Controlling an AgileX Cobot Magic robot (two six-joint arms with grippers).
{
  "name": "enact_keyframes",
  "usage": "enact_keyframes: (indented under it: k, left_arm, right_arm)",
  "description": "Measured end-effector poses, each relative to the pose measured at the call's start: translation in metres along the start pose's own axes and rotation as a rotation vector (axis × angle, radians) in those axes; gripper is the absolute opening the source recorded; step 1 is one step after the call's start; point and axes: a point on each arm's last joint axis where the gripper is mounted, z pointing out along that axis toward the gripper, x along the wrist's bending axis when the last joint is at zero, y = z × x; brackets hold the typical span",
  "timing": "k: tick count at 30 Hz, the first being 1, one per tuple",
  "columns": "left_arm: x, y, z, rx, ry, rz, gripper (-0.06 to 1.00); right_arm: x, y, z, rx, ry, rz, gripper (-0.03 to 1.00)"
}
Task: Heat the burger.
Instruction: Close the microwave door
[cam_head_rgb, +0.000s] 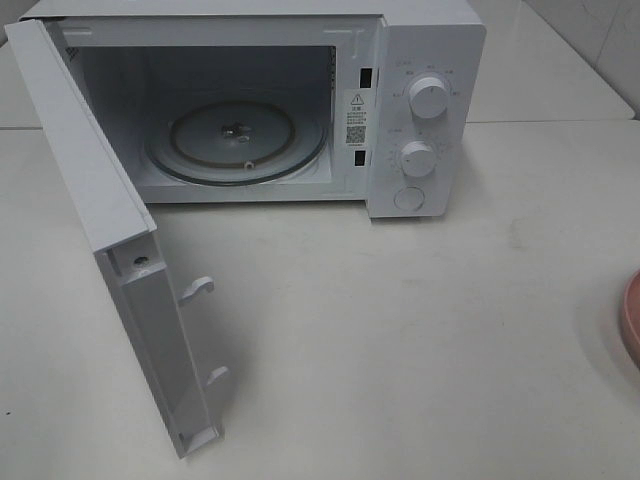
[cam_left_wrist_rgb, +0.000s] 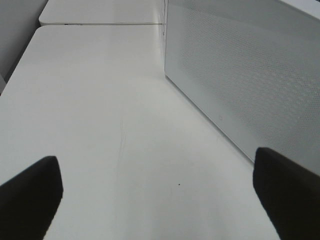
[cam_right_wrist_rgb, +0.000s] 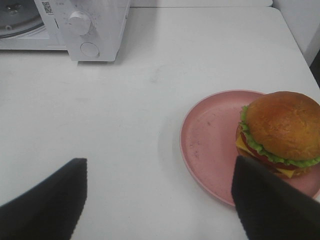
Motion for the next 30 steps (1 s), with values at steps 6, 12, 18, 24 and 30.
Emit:
enact_keyframes:
  k: [6,12,18,24,30]
  left_arm:
    - [0.0,0.0,0.0,0.0,0.0,0.0,0.97]
    - [0.0,0.0,0.0,0.0,0.0,0.0,0.97]
    - [0.0,0.0,0.0,0.0,0.0,0.0,0.97]
    - [0.0,0.0,0.0,0.0,0.0,0.0,0.97]
    - [0.0,0.0,0.0,0.0,0.0,0.0,0.97]
  right_arm:
    - [0.0,0.0,0.0,0.0,0.0,0.0,0.76]
    - [0.0,0.0,0.0,0.0,0.0,0.0,0.76]
    - [0.0,0.0,0.0,0.0,0.0,0.0,0.76]
    - [0.0,0.0,0.0,0.0,0.0,0.0,0.76]
    - [0.0,0.0,0.0,0.0,0.0,0.0,0.75]
